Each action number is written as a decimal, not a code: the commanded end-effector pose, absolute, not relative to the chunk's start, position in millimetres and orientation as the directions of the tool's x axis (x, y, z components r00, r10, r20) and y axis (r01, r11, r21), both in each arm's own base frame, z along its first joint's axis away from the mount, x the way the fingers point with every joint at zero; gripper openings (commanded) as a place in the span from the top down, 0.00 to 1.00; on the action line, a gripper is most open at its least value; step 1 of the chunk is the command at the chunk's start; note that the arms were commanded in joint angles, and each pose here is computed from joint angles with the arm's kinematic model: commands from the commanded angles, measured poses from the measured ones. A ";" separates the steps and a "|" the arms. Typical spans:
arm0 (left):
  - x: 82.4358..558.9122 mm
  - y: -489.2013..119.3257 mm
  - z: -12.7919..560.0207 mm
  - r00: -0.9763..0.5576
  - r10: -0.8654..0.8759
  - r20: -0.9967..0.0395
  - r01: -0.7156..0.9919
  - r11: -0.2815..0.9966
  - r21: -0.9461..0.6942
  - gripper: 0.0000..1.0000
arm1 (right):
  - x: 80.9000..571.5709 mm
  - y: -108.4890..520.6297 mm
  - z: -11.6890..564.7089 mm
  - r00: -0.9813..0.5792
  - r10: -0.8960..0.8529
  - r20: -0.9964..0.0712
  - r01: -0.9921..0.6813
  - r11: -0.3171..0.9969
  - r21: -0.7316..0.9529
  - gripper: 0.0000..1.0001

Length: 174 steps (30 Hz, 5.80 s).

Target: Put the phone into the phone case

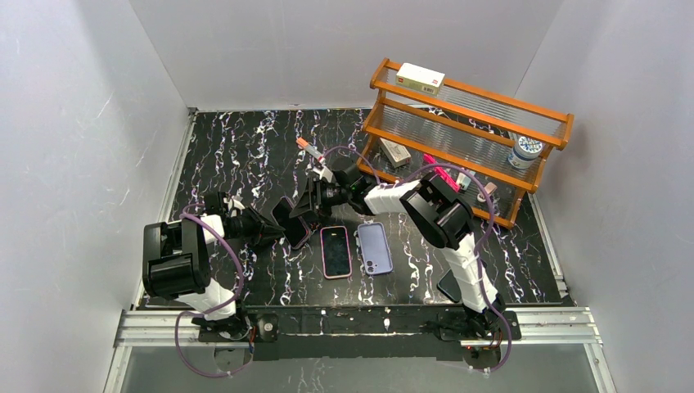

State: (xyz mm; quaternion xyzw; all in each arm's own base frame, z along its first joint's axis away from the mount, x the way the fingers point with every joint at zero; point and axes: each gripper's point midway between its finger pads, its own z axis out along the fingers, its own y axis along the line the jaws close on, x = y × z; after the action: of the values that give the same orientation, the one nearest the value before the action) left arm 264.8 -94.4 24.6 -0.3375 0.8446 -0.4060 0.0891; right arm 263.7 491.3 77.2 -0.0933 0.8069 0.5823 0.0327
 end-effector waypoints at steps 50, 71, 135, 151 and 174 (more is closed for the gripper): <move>280.4 -100.7 124.0 -0.785 -0.612 -0.094 -0.250 0.452 -0.857 0.20 | 248.5 437.4 183.6 -0.950 -0.054 -0.308 -0.311 0.086 0.946 0.99; 273.4 -170.3 211.6 -0.794 -0.597 -0.112 0.024 0.153 -0.988 0.42 | 220.9 412.9 234.8 -0.971 -0.028 -0.236 -0.229 -0.156 0.961 0.99; 244.7 -194.2 214.9 -0.839 -0.485 -0.248 0.164 0.209 -0.964 1.00 | 248.6 386.0 232.1 -0.932 0.004 -0.363 -0.363 0.057 0.930 0.46; 267.1 -186.1 274.1 -0.723 -0.619 -0.307 0.280 0.143 -0.949 1.00 | 183.4 374.8 230.4 -0.927 -0.107 -0.360 -0.361 -0.005 0.932 0.36; 251.0 -190.7 257.1 -0.776 -0.570 -0.270 0.246 0.121 -0.962 1.00 | 187.4 387.0 238.1 -0.935 -0.056 -0.351 -0.350 -0.020 0.936 0.74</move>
State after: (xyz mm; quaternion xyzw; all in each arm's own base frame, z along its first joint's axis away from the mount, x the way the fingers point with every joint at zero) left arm 265.3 -185.6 245.3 -0.1580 0.6881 -0.6356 0.3125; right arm 183.5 384.2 224.8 -0.1310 0.6987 0.7010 0.0574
